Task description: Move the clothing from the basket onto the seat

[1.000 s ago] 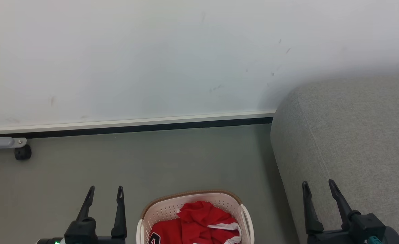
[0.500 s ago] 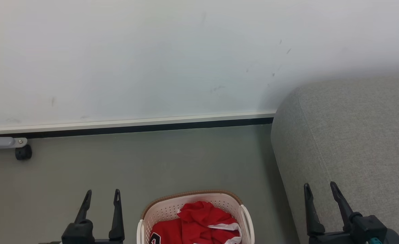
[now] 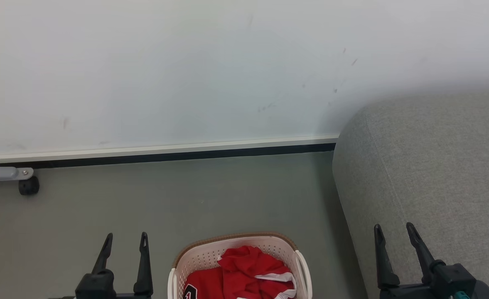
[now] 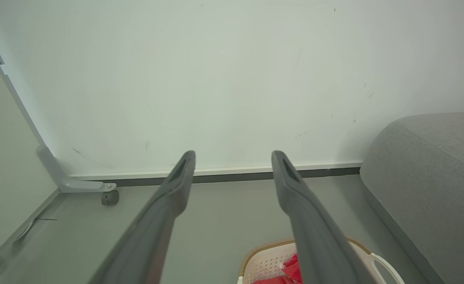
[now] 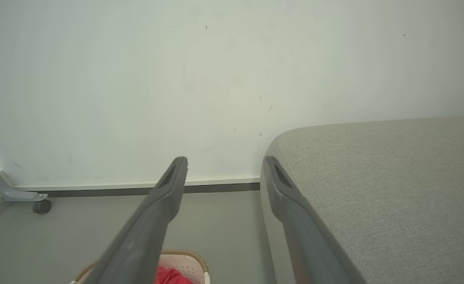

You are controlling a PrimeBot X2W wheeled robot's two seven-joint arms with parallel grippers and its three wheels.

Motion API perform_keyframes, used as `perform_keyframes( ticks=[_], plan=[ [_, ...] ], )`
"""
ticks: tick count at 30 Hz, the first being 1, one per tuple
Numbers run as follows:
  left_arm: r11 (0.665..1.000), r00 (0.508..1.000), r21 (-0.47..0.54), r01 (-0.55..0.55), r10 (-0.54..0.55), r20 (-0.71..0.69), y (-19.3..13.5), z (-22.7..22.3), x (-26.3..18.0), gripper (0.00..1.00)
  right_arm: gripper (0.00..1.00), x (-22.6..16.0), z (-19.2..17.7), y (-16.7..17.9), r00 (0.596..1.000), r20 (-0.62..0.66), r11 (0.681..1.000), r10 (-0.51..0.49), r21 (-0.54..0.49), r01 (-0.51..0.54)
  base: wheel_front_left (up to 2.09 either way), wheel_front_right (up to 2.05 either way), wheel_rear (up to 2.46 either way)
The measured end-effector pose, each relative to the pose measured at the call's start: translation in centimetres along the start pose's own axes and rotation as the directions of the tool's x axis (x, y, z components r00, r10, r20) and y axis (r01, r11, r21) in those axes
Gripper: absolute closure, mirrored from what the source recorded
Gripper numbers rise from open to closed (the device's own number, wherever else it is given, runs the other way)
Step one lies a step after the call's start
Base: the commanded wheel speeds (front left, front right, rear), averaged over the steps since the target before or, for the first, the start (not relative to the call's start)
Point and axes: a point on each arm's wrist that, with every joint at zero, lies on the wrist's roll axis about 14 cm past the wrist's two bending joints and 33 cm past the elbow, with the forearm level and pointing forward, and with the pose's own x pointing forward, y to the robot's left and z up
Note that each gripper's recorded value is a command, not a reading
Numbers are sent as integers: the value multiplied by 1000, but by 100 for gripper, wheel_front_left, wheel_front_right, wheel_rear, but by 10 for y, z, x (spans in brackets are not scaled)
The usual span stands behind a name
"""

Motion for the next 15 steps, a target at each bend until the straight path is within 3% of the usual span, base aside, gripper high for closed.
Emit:
perform_keyframes(
  ticks=[15],
  plan=[
    [998,998,17,58,-58,-25,-11,-9,15,0,0,12,-5,-10,1000,-11,1000,-15,-9,15,0,0,0]
  ],
)
